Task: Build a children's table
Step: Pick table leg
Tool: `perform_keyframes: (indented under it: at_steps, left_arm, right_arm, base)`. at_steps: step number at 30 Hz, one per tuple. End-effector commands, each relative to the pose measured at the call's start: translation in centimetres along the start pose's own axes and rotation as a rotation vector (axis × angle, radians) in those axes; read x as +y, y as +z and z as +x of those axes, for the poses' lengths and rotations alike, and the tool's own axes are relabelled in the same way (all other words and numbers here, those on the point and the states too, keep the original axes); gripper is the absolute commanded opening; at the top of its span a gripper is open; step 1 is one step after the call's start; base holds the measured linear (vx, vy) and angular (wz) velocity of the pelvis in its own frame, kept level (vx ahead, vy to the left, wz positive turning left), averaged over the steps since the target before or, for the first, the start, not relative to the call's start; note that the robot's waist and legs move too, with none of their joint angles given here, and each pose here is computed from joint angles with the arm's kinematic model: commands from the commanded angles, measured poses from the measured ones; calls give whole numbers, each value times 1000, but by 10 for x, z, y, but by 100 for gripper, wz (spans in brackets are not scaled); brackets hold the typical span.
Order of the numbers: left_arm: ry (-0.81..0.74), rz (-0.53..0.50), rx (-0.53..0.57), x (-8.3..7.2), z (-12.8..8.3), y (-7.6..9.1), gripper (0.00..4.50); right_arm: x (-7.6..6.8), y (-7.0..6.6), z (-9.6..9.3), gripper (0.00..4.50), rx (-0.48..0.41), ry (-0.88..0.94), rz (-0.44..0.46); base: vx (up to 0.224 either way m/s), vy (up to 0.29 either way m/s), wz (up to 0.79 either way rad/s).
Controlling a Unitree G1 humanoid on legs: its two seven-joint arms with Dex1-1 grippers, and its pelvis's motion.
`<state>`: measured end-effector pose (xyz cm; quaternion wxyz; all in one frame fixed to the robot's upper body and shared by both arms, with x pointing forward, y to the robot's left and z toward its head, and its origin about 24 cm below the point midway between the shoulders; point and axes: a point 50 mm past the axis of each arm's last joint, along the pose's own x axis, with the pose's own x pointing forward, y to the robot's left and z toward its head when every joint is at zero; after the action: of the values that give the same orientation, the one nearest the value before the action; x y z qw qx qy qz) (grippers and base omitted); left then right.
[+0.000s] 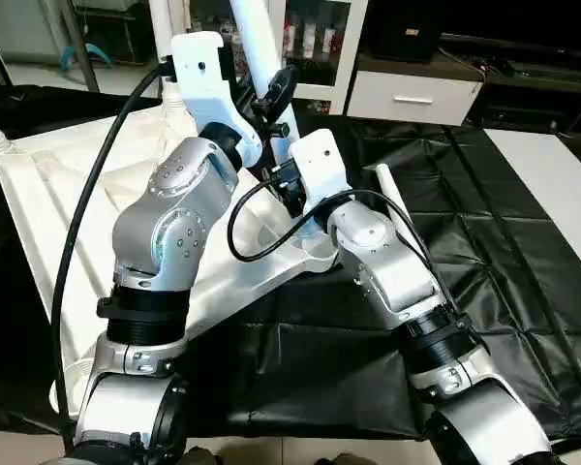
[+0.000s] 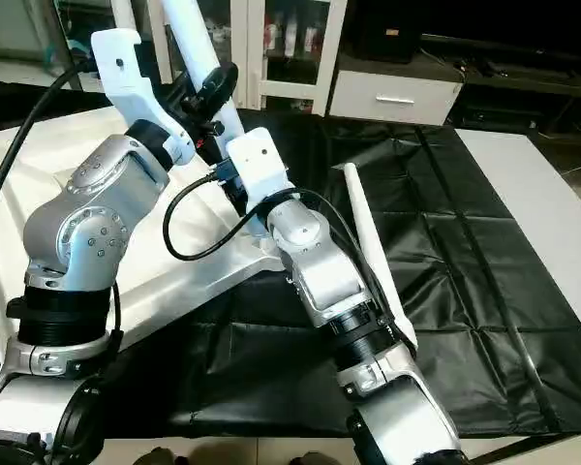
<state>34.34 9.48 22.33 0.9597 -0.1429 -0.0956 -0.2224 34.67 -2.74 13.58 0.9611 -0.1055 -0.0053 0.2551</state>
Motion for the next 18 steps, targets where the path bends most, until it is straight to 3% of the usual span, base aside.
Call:
perform_keyframes:
  at_steps: [1,6,14,17,18]
  left_arm:
    - [-12,19,-19,-4,4,6,177]
    - [-6,25,-18,-2,3,6,177]
    - [-6,29,-19,-1,3,6,177]
    - [99,105,-8,9,2,7,177]
    - [70,44,-7,9,2,7,233]
  right_arm:
    - [-8,1,-1,220,-15,-18,2]
    - [-5,2,0,188,-27,9,-26]
    - [-4,3,-1,183,-35,31,-28]
    - [-1,11,-4,183,-82,165,1]
    - [-1,13,-6,183,-90,204,33]
  base:
    - [0,0,0]
    - [0,0,0]
    - [0,0,0]
    - [0,0,0]
    - [0,0,0]
